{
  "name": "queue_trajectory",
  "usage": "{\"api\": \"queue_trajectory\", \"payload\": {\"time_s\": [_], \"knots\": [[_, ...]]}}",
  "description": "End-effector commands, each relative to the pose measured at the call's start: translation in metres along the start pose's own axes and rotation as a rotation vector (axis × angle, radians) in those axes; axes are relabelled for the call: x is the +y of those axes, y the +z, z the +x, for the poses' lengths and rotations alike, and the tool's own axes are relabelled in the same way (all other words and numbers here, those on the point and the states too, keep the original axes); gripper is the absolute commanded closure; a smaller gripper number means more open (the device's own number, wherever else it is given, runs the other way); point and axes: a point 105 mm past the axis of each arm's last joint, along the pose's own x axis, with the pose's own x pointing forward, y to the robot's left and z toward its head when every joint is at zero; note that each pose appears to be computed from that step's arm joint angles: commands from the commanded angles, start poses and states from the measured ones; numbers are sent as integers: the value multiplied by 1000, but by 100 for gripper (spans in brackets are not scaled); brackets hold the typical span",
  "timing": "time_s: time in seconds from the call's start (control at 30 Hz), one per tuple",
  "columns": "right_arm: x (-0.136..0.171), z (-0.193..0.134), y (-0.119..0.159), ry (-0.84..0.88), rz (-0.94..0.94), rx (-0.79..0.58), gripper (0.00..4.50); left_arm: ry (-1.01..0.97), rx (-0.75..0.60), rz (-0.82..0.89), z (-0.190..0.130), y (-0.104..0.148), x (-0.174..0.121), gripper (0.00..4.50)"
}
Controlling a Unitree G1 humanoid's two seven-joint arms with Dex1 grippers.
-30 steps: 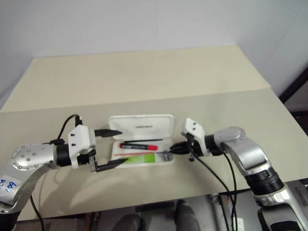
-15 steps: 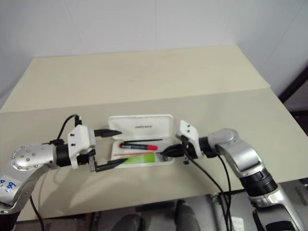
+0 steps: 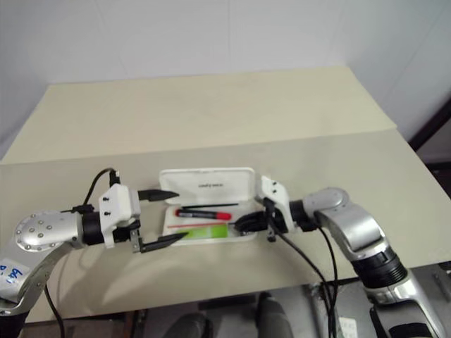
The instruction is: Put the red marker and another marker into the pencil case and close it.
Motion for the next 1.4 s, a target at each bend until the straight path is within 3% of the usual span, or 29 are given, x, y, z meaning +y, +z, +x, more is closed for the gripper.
{"api": "queue_trajectory", "payload": {"time_s": [0.03,0.5,0.9,1.17,1.4], "knots": [[-2,-11,5,-29,-36,0,404,7,-25,34,-2,9,1,0],[-4,10,-15,-15,-14,1,404,-2,-20,47,-4,12,2,0],[4,21,-4,41,-35,-31,404,8,-15,39,-5,12,1,0],[14,-8,27,92,-43,-89,404,15,-14,32,-7,10,0,0],[4,-30,20,25,-37,-53,404,21,-19,28,-8,8,1,0]]}}
